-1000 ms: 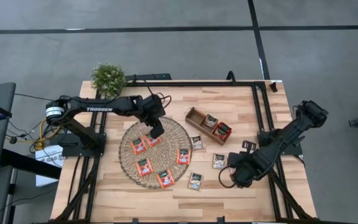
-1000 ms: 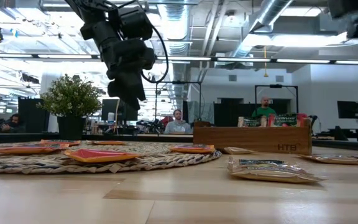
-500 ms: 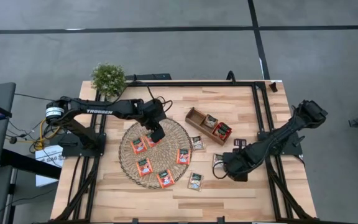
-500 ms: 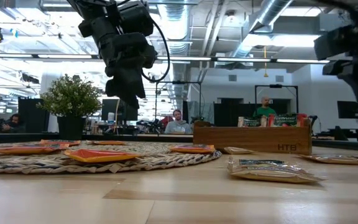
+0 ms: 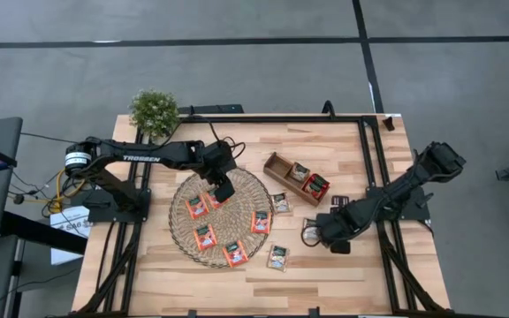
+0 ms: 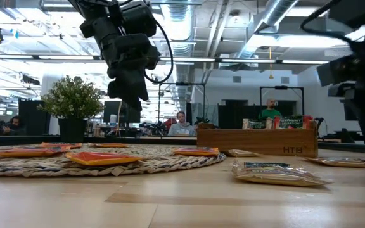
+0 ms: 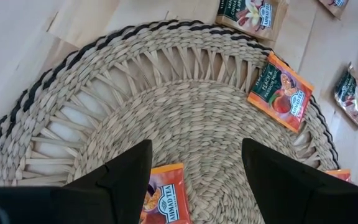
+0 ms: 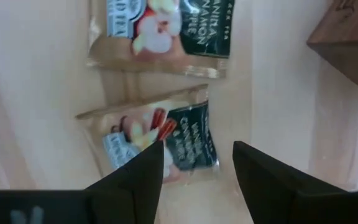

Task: Pick & Place Tea
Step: Put the brown tea bag into the middle section of the wooden organizer

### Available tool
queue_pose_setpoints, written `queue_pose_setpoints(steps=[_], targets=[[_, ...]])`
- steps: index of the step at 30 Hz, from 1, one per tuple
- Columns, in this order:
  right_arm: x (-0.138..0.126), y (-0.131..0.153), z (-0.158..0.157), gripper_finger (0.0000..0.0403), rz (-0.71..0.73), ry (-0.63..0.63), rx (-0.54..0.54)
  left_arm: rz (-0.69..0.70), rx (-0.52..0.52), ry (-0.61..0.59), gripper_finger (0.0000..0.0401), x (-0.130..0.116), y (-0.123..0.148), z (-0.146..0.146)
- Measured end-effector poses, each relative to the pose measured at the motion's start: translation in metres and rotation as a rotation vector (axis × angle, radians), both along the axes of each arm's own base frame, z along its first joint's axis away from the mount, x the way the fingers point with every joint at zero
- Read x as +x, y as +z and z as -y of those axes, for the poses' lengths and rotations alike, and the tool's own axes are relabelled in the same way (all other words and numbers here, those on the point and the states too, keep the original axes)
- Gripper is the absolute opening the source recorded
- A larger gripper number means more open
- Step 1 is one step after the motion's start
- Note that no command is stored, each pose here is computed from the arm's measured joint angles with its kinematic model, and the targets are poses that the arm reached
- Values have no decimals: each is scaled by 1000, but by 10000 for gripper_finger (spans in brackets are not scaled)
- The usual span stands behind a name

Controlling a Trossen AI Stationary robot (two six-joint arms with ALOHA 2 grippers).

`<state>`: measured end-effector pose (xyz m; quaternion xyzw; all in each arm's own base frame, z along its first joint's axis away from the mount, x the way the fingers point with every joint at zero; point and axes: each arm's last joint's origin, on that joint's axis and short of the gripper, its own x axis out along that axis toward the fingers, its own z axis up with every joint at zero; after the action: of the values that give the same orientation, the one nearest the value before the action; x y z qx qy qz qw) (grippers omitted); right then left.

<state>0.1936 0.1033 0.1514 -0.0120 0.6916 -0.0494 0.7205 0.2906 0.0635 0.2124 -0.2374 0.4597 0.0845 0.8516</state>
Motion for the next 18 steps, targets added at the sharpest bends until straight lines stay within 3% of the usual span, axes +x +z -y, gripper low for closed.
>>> queue_pose_setpoints(steps=[18], targets=[[0, -18, 19, 165, 9, -68, 54, 1, 6, -9, 241, 0, 0, 0]])
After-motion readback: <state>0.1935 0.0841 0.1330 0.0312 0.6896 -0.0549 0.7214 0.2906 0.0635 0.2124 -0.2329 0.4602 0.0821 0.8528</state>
